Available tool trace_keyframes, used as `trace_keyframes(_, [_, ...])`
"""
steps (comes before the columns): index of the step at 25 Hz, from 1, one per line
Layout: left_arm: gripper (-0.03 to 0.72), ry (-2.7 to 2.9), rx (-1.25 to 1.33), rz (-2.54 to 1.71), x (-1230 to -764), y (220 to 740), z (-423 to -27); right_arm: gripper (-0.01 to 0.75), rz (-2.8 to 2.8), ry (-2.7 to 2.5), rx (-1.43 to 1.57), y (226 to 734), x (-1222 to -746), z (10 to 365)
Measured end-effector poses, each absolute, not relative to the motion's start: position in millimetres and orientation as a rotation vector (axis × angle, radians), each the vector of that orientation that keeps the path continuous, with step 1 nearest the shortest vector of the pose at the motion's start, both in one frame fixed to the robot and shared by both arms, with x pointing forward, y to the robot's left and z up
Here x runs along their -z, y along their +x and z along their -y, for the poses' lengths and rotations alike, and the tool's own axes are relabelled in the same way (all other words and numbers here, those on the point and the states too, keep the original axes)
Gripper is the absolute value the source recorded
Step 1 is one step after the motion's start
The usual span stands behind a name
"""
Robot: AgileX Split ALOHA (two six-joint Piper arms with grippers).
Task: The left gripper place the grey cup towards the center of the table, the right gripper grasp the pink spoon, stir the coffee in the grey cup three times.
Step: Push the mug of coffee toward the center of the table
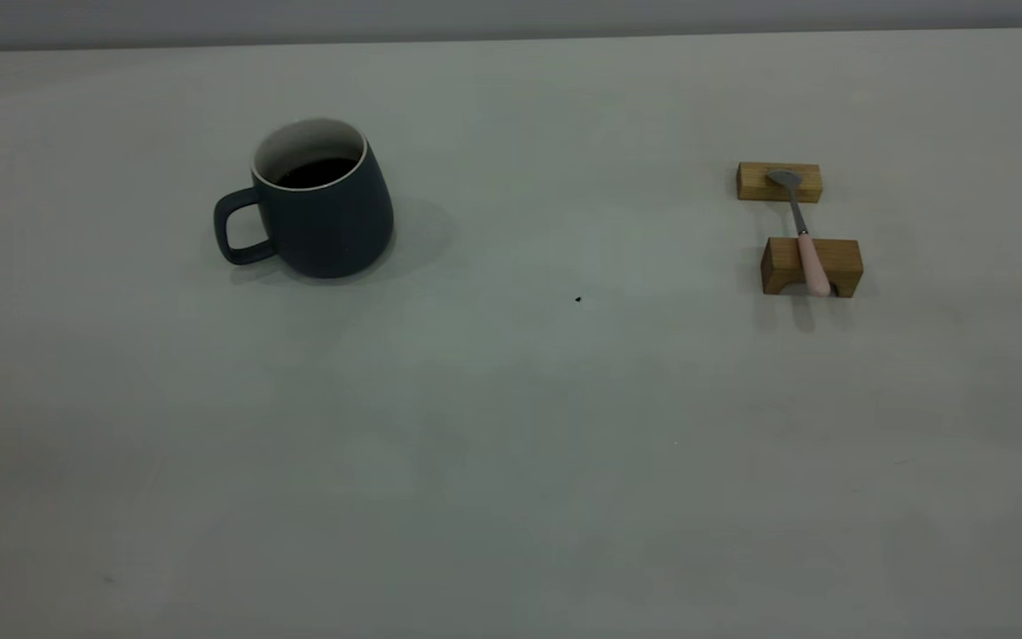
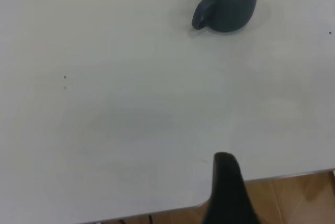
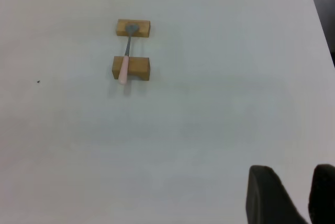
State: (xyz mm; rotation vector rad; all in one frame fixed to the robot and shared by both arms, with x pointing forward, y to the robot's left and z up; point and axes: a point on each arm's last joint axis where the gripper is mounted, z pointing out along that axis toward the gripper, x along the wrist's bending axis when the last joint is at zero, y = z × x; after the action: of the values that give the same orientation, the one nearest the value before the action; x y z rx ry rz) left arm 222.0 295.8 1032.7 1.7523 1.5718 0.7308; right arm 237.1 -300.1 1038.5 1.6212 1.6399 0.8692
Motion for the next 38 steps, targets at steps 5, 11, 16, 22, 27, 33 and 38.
trace_keyframes(5, [0.567, 1.752, -0.731, -1.572, -1032.7, 222.0, -295.8, 0.237, -1.640, 1.621, -0.869, 237.1, -1038.5, 300.1])
trace_keyframes(11, [0.567, 1.752, -0.731, -1.572, -1032.7, 222.0, -295.8, 0.237, -1.640, 1.621, -0.869, 237.1, -1038.5, 300.1])
trace_keyframes(16, [0.567, 1.752, -0.731, -1.572, -1032.7, 222.0, -295.8, 0.237, -1.640, 1.621, -0.869, 237.1, -1038.5, 300.1])
trace_keyframes(22, [0.567, 1.751, -0.730, -1.573, -1032.7, 222.0, -295.8, 0.237, -1.640, 1.621, -0.869, 237.1, -1038.5, 300.1])
trace_keyframes(27, [0.567, 1.751, -0.730, -1.573, -1032.7, 222.0, -295.8, 0.237, -1.640, 1.621, -0.869, 237.1, -1038.5, 300.1])
trace_keyframes(33, [0.567, 1.829, -0.638, -1.654, -1033.7, 238.6, -295.0, 0.237, -1.640, 1.621, -0.869, 237.1, -1038.5, 300.1])
trace_keyframes(38, [0.567, 1.995, -0.428, -1.824, -1029.3, 278.5, -293.7, 0.237, -1.640, 1.621, -0.869, 237.1, -1038.5, 300.1])
